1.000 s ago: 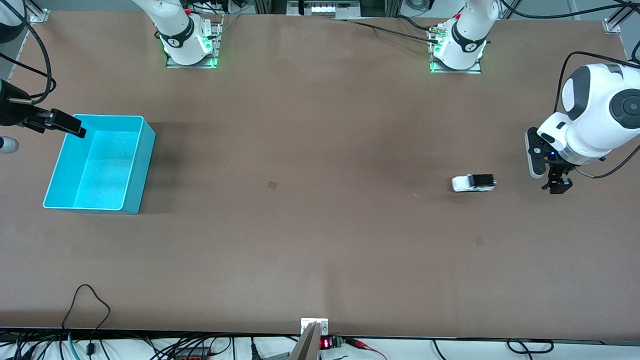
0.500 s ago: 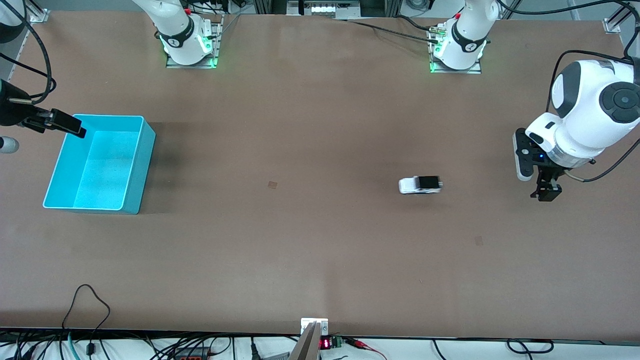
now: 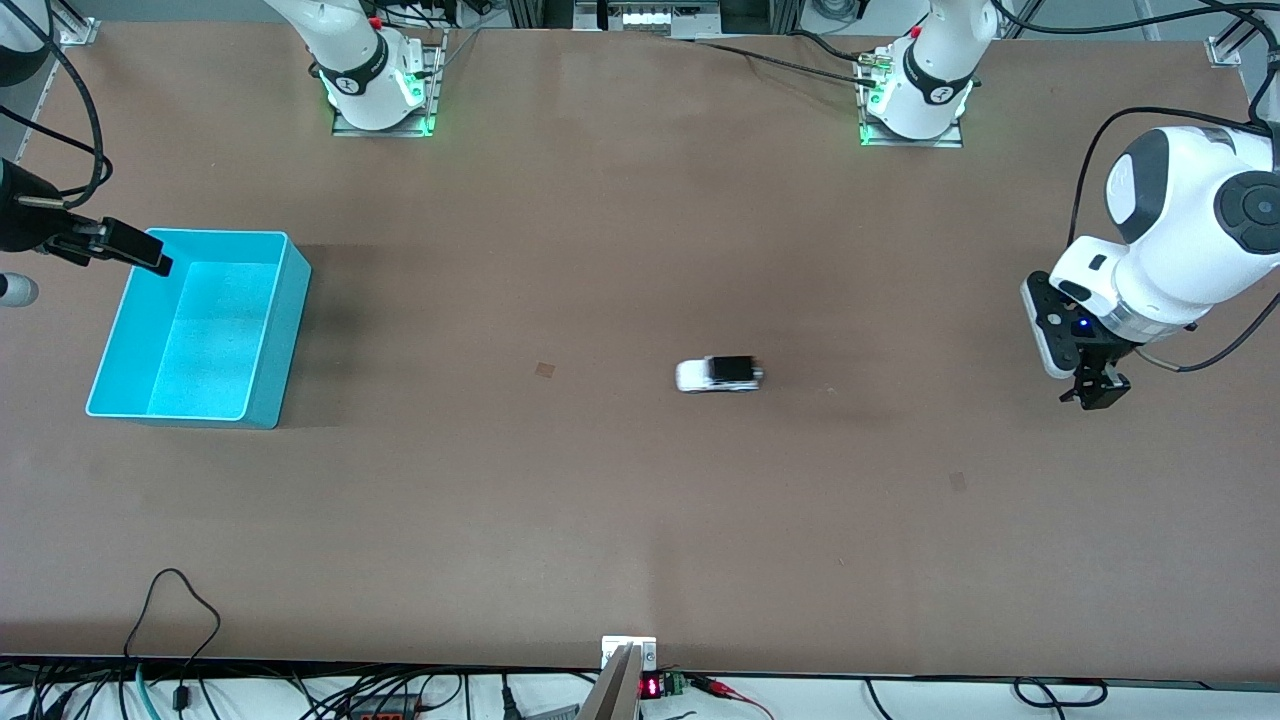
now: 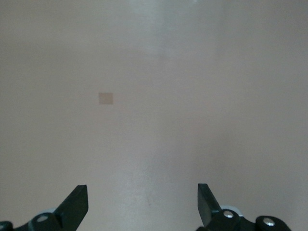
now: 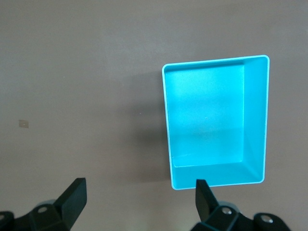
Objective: Wind and store white jeep toy
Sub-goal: 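Raise the left gripper away as the jeep rolls toward the bin, then reach the right gripper toward the stopped jeep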
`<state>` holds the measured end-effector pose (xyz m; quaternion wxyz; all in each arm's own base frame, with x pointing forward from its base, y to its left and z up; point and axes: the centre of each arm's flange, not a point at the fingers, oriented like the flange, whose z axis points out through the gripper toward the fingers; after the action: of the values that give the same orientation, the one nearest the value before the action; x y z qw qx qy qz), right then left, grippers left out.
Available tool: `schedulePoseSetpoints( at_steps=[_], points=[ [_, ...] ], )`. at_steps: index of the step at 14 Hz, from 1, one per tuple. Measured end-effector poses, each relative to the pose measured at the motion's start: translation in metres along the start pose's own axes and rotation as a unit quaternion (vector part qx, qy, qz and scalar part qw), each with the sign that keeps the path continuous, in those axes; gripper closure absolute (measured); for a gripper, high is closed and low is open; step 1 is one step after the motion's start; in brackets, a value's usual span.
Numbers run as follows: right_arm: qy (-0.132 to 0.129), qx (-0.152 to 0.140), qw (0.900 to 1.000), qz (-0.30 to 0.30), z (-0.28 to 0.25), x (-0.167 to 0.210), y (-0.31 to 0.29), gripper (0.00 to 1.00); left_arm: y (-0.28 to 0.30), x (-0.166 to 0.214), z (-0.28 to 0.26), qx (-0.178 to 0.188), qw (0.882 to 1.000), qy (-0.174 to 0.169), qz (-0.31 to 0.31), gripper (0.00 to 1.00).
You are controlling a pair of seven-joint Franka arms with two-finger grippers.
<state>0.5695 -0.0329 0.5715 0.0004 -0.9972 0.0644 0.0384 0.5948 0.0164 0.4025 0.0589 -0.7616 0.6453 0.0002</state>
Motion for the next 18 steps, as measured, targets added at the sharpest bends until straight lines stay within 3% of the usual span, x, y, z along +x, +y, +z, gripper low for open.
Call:
schedulePoseSetpoints(
  at_steps=[5,9,14,18],
  points=[
    [-0.001,0.0,1.0,0.0,0.002,0.001,0.0,0.0,0.0,0.028,-0.011,0.003,0.997,0.023,-0.079,0.0],
    [-0.002,0.0,1.0,0.0,0.003,0.001,0.0,0.0,-0.01,0.03,-0.03,0.019,0.985,0.031,-0.167,0.0],
    [-0.008,-0.001,1.0,0.001,0.009,0.004,0.0,0.0,-0.016,0.029,-0.043,0.028,0.96,0.039,-0.277,0.0],
    [-0.008,-0.001,1.0,0.001,0.009,0.005,0.0,0.0,-0.018,0.028,-0.048,0.028,0.923,0.045,-0.381,0.0]
  ],
)
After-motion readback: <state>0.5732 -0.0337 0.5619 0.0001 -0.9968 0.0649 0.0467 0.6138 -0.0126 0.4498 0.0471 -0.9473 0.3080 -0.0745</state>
